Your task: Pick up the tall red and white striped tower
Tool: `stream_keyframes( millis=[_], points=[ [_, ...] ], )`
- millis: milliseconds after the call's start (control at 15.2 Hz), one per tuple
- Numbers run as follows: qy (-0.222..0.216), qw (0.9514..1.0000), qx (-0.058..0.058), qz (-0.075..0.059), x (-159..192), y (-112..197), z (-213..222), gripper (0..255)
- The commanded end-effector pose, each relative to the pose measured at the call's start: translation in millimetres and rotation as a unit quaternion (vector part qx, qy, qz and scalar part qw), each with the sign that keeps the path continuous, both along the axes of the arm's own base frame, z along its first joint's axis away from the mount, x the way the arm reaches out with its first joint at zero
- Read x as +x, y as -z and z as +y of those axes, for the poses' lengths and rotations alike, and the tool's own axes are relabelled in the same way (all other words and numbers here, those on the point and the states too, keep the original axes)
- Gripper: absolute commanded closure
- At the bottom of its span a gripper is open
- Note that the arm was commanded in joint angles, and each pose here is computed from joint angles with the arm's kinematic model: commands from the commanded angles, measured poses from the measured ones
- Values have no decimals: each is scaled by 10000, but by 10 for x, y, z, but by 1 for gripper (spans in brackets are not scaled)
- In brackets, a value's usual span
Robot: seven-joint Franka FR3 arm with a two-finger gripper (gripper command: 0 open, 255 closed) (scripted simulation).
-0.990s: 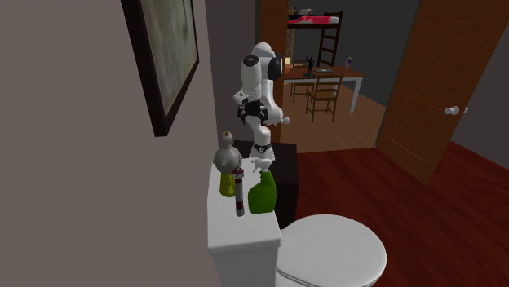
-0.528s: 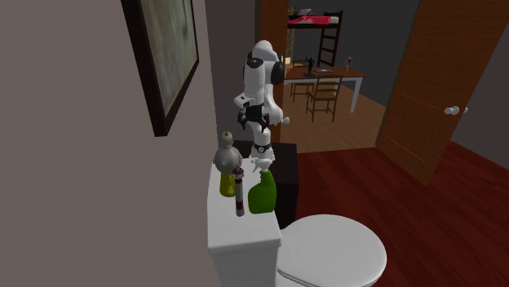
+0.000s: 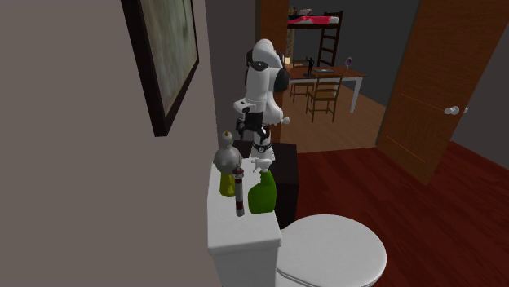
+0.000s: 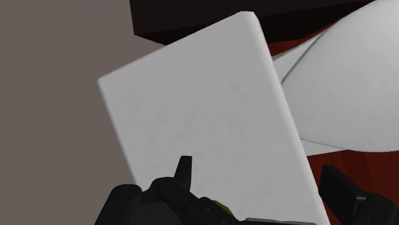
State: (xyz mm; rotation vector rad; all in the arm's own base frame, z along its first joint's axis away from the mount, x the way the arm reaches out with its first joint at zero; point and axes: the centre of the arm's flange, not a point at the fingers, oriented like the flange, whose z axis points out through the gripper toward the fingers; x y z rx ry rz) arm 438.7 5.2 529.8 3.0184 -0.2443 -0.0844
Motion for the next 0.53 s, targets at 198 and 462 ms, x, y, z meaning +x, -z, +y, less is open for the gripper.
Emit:
stream_keyframes(
  millis=[198, 462],
  points=[
    [191, 9989, -216, -381, 558, -26, 72, 0],
    [340, 9964, -390, -677, 998, -84, 122, 0]
  ],
)
